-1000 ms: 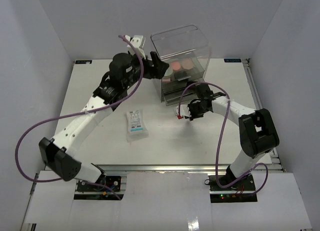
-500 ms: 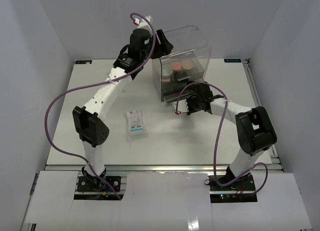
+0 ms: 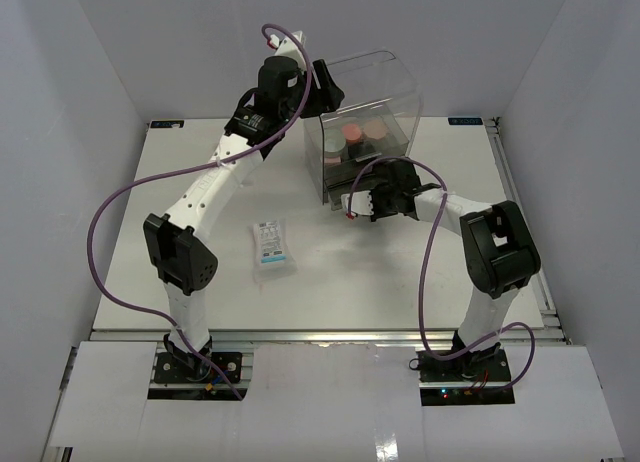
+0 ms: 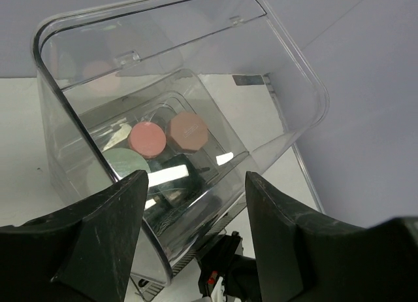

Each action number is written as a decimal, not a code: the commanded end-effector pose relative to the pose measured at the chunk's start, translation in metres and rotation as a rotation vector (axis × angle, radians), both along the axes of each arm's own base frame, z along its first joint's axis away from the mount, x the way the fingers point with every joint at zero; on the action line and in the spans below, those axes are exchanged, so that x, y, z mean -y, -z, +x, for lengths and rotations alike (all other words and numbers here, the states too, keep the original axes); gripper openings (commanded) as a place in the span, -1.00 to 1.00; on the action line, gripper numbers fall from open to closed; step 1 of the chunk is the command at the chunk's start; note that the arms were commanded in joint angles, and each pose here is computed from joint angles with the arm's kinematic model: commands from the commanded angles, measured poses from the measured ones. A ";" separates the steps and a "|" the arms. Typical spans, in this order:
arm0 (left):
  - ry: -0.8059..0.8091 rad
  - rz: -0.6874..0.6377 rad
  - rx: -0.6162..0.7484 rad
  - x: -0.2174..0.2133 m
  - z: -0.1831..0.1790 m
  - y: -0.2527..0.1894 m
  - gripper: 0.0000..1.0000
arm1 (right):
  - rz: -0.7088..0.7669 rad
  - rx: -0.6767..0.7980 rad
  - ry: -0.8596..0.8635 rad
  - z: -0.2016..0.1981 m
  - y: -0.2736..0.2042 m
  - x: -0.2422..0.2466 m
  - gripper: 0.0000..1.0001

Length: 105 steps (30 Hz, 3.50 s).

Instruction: Organize the makeup

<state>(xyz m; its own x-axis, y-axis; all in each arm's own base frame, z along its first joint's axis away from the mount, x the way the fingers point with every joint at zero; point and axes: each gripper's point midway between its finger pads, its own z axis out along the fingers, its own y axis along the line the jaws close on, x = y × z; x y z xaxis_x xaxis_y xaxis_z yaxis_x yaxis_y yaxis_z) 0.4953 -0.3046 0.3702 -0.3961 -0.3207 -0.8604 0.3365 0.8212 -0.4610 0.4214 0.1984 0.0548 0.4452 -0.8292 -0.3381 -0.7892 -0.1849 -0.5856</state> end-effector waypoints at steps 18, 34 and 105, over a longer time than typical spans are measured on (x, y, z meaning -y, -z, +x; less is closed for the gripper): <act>0.052 0.067 -0.057 -0.008 -0.018 0.015 0.44 | 0.352 0.120 0.212 0.063 -0.080 -0.028 -0.42; 0.051 -0.105 0.422 -0.042 -0.075 -0.179 0.85 | 1.114 -0.866 0.709 0.015 -0.070 0.008 -0.03; -0.182 0.166 -0.388 -0.169 -0.244 0.209 0.96 | 1.578 -1.311 1.102 -0.023 -0.009 0.057 -0.80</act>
<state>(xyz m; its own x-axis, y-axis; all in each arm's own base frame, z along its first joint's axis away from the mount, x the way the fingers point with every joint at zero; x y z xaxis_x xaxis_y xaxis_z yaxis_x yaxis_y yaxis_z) 0.2474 -0.1328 0.1655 -0.6391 -0.2807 -0.7161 0.0207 0.9244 -0.3808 0.4016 0.1507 0.0588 -0.7683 0.5867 -0.2560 -0.0987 0.2865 0.9530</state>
